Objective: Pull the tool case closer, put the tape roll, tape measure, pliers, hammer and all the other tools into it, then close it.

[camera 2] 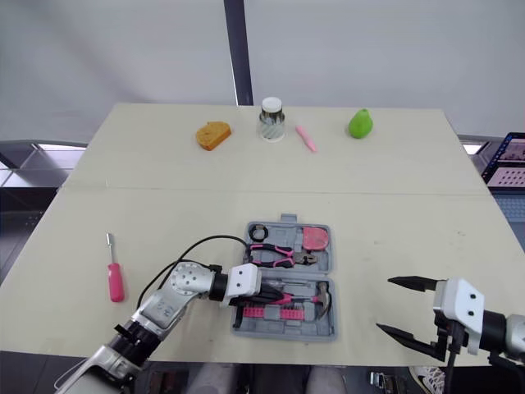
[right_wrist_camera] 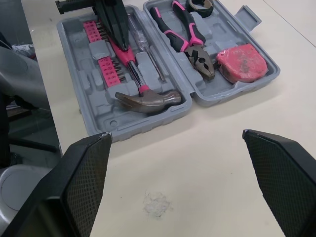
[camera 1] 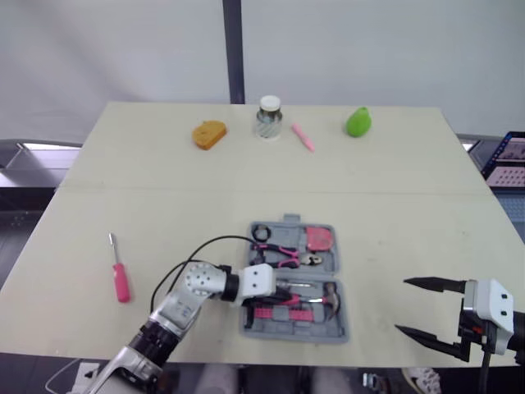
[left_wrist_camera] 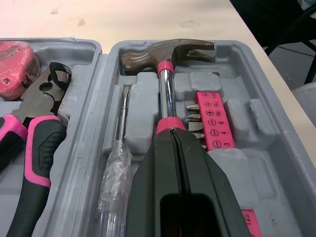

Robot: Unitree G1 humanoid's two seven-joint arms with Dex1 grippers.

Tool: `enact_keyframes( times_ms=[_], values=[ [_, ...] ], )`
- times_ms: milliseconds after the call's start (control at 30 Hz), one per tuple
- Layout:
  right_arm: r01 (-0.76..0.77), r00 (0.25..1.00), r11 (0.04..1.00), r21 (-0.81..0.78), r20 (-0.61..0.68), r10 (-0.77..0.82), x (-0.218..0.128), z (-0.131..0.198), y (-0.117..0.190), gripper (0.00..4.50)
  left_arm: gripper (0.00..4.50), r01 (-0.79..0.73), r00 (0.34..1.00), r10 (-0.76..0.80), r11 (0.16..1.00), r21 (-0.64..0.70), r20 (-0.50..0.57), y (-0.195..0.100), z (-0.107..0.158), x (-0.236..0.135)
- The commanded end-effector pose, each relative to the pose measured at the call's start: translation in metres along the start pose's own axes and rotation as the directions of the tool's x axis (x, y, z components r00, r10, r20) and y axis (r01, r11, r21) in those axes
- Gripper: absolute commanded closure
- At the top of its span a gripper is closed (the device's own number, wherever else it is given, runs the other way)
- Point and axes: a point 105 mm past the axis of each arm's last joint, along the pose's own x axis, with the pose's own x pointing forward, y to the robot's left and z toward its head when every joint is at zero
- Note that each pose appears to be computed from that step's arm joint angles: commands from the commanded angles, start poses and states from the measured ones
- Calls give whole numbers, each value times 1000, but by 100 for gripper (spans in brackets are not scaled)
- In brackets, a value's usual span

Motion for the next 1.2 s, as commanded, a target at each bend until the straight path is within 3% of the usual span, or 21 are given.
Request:
enact_keyframes(
  times_ms=[33, 467, 800, 967, 1200],
  values=[
    [25, 1000, 999, -40, 0, -25, -5, 8, -4, 0, 448, 89, 981, -107, 990, -112, -164, -30, -45, 9],
    [30, 1000, 999, -40, -2, -30, -5, 9, -5, 0, 448, 103, 968, -136, 982, -161, -212, -41, -62, 11],
    [33, 999, 999, -41, -5, -33, -6, 10, -7, 0, 448, 84, 975, -122, 977, -196, -188, -42, -63, 16],
    [35, 999, 998, -46, 6, -35, -3, 12, -10, 0, 448, 9, 996, -25, 981, -193, -81, -25, -40, 8],
    [32, 999, 998, -51, 23, -31, 3, 14, -14, 0, 448, -125, 971, 156, 977, -171, 182, 7, 25, -30]
  ],
)
